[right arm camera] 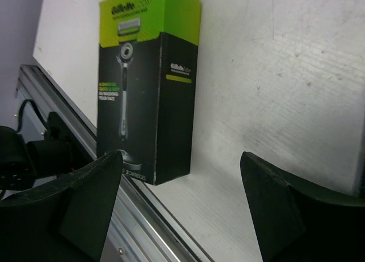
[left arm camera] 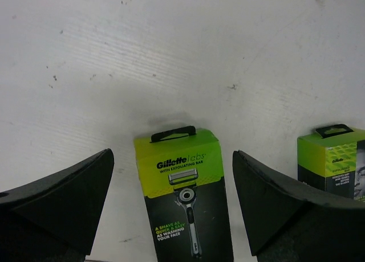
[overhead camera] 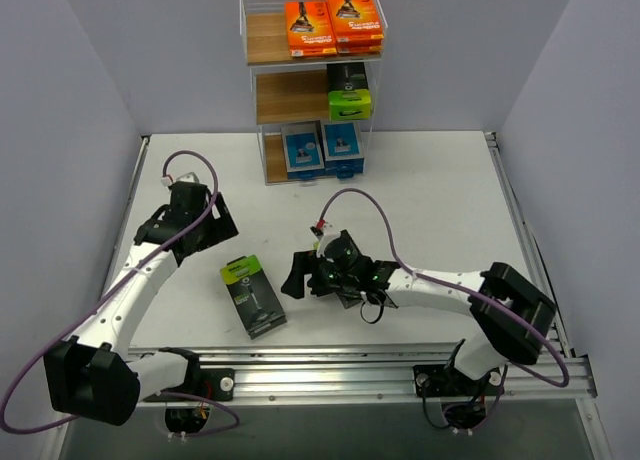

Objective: Place and organize the shaving razors onto the shelf
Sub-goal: Grab a shaving razor with the right arm

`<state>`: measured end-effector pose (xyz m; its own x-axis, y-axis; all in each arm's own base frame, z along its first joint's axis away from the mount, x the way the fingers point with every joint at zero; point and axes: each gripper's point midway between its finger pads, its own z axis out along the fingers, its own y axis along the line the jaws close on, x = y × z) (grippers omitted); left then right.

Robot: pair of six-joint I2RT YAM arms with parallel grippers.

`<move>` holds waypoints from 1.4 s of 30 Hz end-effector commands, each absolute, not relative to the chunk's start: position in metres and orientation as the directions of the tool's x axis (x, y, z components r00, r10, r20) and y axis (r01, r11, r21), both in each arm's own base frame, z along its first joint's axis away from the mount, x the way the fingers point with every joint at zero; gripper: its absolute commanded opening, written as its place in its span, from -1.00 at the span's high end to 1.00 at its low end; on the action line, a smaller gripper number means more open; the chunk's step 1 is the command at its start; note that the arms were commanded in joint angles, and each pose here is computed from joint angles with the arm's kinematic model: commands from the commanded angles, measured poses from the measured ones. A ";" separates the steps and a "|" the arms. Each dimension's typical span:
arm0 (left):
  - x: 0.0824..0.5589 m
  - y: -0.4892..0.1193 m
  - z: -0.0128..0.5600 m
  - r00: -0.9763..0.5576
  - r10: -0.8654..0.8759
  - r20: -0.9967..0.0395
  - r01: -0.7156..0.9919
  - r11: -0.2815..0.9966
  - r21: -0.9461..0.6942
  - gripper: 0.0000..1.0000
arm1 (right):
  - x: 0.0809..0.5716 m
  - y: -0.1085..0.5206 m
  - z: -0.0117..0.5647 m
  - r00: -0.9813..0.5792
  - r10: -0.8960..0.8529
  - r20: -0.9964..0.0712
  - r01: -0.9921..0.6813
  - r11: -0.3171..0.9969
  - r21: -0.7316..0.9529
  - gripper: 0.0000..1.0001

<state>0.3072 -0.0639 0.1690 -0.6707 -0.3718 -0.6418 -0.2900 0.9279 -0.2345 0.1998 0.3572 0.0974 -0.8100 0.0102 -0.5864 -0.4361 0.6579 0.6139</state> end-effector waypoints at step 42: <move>0.375 -0.201 0.152 -0.752 -0.305 -0.584 -0.088 0.925 -0.369 -0.88 | 0.149 0.410 0.114 -0.792 0.173 -0.586 -0.482 0.412 0.773 -0.44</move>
<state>0.3665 -0.2242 0.1041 -0.8132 -0.3234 -0.4839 -0.1227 0.9080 -0.4006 0.1396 0.4210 0.1005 -0.8371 0.1170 -0.5344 -0.4516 0.4033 0.7958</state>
